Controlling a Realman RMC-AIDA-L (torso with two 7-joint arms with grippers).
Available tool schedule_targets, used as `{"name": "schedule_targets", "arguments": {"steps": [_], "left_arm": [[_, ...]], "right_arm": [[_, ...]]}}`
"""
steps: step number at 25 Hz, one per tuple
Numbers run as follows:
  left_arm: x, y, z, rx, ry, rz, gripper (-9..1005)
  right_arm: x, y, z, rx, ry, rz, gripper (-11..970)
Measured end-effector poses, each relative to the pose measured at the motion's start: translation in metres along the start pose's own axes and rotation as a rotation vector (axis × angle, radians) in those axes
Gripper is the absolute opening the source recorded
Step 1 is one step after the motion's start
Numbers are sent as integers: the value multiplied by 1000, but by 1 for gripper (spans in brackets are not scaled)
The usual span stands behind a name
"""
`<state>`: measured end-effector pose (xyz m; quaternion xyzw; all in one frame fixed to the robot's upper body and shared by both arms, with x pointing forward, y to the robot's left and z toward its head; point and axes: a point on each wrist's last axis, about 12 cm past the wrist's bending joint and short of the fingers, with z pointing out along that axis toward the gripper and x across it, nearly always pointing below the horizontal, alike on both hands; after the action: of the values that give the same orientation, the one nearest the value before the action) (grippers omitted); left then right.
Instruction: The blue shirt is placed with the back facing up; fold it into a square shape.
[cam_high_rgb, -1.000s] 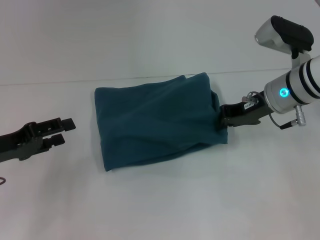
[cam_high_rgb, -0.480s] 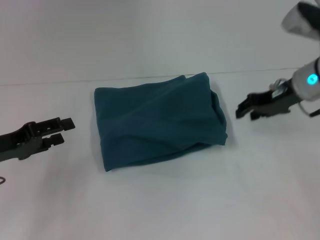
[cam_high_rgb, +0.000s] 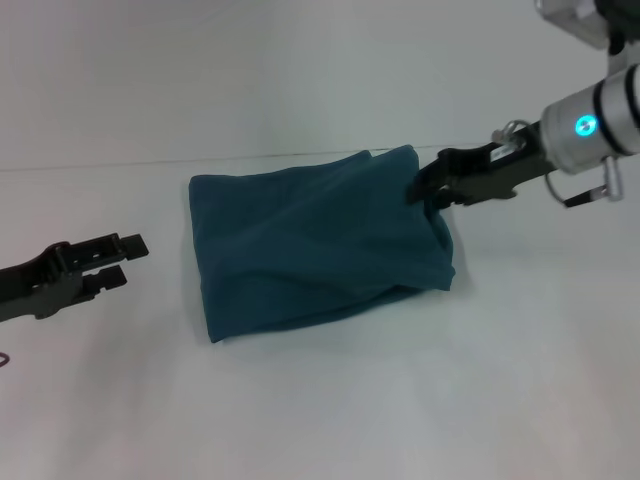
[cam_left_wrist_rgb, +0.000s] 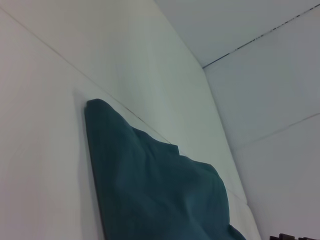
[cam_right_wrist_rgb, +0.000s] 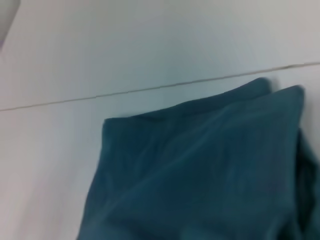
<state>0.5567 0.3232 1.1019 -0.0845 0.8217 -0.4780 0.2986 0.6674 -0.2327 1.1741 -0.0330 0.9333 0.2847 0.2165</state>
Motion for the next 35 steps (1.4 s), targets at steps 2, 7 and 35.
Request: {"name": "schedule_targets", "arguments": {"steps": [2,7,35], "left_arm": [[-1,0,0,-3,-3,0,712],[-1,1,0,-5,-5,1,712],[-7,-23,62,-105,137,127,715]], "right_arm": [[4,-1,9,-14,-3,28,428],[13,-11,27,2,-33,70,432],[-20,-30,-55,45,-82,-41,594]]}}
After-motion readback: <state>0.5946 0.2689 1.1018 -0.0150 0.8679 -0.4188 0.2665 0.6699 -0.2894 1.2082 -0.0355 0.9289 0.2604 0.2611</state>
